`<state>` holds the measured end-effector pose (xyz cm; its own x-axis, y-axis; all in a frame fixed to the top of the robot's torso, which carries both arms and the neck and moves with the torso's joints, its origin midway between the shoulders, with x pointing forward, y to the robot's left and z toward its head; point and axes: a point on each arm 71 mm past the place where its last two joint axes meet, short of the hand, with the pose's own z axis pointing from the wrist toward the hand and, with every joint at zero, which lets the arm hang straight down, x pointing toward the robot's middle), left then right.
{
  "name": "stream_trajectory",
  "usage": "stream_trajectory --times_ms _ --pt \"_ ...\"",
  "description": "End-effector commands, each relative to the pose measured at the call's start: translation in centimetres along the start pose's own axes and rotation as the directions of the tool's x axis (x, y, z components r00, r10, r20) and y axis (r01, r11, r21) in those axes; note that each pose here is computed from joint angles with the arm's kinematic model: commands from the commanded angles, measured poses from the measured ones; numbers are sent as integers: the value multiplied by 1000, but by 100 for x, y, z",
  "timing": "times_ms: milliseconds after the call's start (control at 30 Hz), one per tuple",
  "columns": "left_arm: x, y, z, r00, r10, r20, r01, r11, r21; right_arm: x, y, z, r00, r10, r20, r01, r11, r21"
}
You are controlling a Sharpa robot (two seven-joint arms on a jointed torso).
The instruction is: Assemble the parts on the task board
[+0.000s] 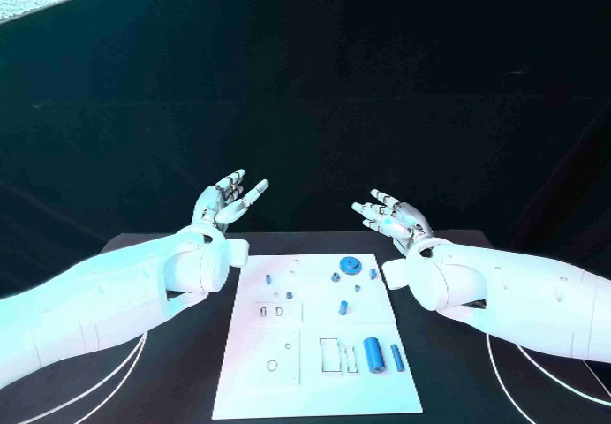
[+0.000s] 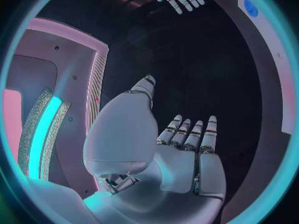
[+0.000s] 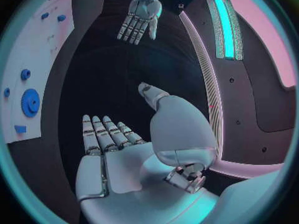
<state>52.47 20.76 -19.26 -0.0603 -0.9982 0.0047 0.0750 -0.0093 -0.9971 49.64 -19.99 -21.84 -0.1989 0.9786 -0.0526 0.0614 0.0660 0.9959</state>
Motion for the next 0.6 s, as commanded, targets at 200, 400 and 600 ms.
stream_trajectory --times_ms 200,400,600 --pt "68 -16 13 996 -20 -86 21 1000 7 84 6 52 978 -6 -209 17 998 54" --pt "-121 -61 -103 991 -46 -127 45 999 -6 -155 268 106 876 -461 -145 427 879 -213" --pt "-140 -108 -161 989 -48 -143 50 999 10 -173 367 99 776 -618 -130 568 773 -282"
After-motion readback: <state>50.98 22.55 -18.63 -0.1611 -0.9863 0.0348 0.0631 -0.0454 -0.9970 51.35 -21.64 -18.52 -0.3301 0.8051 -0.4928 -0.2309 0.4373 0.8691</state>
